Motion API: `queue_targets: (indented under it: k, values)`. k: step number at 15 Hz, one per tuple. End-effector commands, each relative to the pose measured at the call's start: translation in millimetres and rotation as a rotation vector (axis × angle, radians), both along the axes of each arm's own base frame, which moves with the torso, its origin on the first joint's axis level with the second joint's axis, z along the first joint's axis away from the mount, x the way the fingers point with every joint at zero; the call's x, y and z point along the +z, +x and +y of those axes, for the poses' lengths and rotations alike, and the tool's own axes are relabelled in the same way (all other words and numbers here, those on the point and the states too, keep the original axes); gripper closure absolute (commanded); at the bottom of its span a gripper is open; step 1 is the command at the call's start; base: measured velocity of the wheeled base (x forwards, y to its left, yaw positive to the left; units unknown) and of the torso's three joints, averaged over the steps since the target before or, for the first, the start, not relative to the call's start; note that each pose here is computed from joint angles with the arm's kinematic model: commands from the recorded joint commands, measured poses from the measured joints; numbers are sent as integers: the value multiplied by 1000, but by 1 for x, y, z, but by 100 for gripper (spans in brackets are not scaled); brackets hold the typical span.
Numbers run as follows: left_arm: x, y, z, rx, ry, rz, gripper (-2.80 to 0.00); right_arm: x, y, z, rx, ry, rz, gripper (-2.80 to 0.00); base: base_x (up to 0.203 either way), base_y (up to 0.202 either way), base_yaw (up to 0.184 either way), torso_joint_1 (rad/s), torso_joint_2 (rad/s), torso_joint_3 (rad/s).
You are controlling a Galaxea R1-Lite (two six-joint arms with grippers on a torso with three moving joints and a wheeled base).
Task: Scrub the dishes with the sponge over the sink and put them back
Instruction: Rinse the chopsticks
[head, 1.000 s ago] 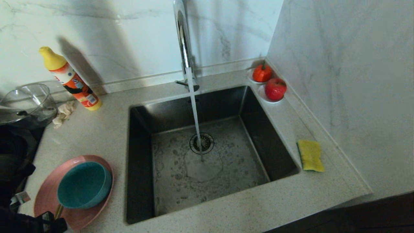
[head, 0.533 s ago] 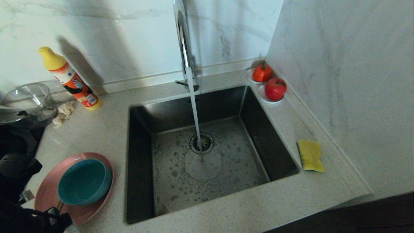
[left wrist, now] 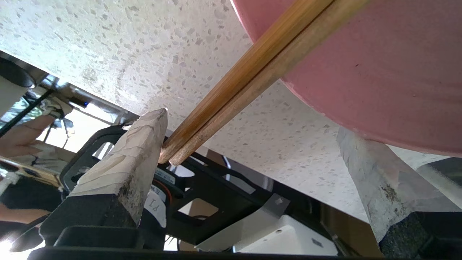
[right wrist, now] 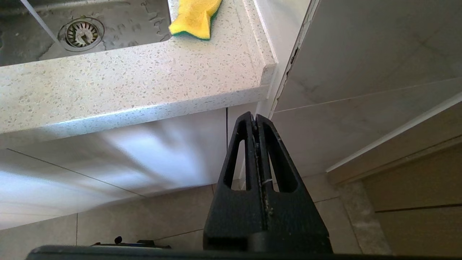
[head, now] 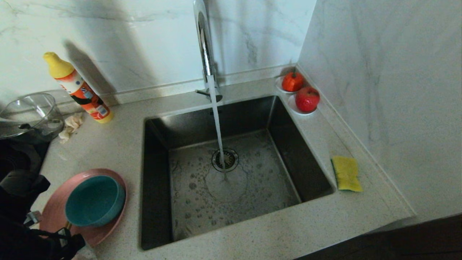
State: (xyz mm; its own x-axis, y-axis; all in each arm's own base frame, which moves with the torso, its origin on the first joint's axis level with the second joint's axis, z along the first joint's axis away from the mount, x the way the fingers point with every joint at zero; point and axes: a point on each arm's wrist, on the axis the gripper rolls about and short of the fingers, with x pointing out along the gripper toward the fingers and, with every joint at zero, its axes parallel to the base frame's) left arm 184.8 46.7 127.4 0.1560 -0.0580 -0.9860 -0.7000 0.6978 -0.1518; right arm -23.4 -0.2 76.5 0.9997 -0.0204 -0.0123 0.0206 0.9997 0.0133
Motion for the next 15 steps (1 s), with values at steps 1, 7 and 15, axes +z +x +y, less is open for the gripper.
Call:
queue_targets:
  k: [1, 7, 15]
  values:
    - [3, 1, 1, 14, 4, -12, -280, 0, 0, 0, 0, 0, 0, 0, 0, 0, 0, 0, 0, 0]
    - [15, -1, 12, 18, 35, -72, -280, 0, 0, 0, 0, 0, 0, 0, 0, 0, 0, 0, 0, 0]
    - [24, -5, 12, -17, 73, -104, -280, 0, 0, 0, -1, 0, 0, 0, 0, 0, 0, 0, 0, 0]
